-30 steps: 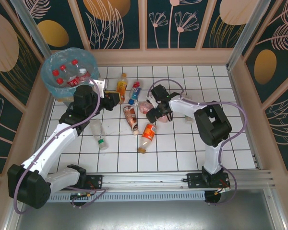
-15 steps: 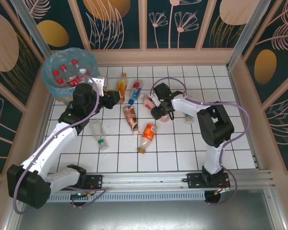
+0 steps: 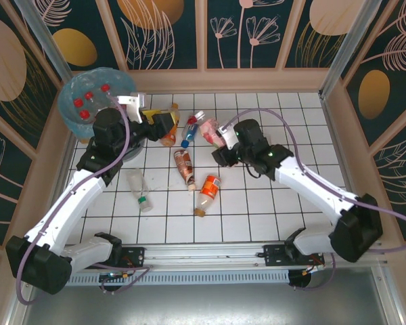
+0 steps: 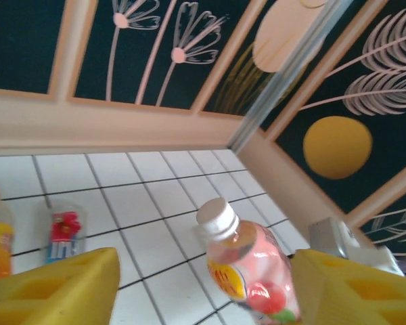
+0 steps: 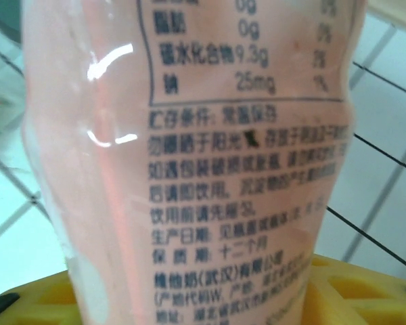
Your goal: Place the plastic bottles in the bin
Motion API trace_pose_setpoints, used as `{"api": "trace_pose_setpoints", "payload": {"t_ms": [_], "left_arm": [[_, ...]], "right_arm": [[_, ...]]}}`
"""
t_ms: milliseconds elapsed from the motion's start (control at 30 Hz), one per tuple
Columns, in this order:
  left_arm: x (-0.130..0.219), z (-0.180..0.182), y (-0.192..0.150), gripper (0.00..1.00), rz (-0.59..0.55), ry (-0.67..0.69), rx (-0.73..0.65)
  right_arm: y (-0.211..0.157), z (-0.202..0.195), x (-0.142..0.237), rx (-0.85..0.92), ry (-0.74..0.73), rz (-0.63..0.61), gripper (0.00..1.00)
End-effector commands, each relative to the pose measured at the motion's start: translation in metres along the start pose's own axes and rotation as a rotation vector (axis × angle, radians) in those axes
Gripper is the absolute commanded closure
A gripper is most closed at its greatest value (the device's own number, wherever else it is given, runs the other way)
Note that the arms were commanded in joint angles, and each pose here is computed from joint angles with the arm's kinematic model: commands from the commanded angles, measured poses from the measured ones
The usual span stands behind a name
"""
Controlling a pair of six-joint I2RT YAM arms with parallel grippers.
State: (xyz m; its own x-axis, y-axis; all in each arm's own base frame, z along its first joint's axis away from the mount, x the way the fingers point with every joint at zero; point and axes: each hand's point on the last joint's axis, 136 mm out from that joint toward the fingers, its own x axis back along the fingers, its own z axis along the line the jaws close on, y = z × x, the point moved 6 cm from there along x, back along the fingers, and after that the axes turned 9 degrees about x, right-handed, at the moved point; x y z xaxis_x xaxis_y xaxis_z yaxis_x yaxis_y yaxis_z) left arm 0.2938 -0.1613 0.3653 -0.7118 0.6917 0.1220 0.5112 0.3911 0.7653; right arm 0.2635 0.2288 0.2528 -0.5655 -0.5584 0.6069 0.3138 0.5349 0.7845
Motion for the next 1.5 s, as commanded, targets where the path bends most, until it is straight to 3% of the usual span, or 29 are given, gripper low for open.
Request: {"api": "trace_pose_setpoints", "payload": {"t_ms": [0, 200, 500, 633, 767, 1067, 1200, 1300, 1467], "left_arm": [[-0.003, -0.025, 0.004, 0.28, 0.032, -0.179, -0.014], [-0.002, -0.038, 0.001, 0.30, 0.087, -0.290, 0.014], [0.019, -0.058, 0.003, 0.30, 0.041, -0.409, -0.042], [0.024, -0.061, 0.004, 0.22, 0.028, -0.415, -0.049], [0.027, -0.062, 0.005, 0.21, 0.010, -0.419, -0.059], [0.026, -0.061, 0.005, 0.31, 0.019, -0.403, -0.053], [0.025, -0.058, 0.003, 0.31, 0.031, -0.392, -0.047], [0.023, -0.056, -0.001, 0.39, 0.051, -0.386, -0.041], [0.020, -0.053, -0.005, 0.43, 0.079, -0.386, -0.029]], "right_arm": [[0.029, 0.024, 0.021, 0.019, 0.089, -0.206, 0.48], [0.053, 0.051, 0.049, 0.077, 0.205, -0.387, 0.47], [0.057, 0.059, 0.052, 0.080, 0.258, -0.422, 0.48], [0.058, 0.057, 0.052, 0.059, 0.238, -0.429, 0.50], [0.060, 0.061, 0.053, 0.062, 0.280, -0.439, 0.50], [0.064, 0.076, 0.048, 0.097, 0.348, -0.415, 0.50], [0.066, 0.079, 0.048, 0.100, 0.356, -0.419, 0.50], [0.069, 0.080, 0.050, 0.100, 0.363, -0.426, 0.50], [0.073, 0.087, 0.050, 0.111, 0.398, -0.422, 0.50]]}}
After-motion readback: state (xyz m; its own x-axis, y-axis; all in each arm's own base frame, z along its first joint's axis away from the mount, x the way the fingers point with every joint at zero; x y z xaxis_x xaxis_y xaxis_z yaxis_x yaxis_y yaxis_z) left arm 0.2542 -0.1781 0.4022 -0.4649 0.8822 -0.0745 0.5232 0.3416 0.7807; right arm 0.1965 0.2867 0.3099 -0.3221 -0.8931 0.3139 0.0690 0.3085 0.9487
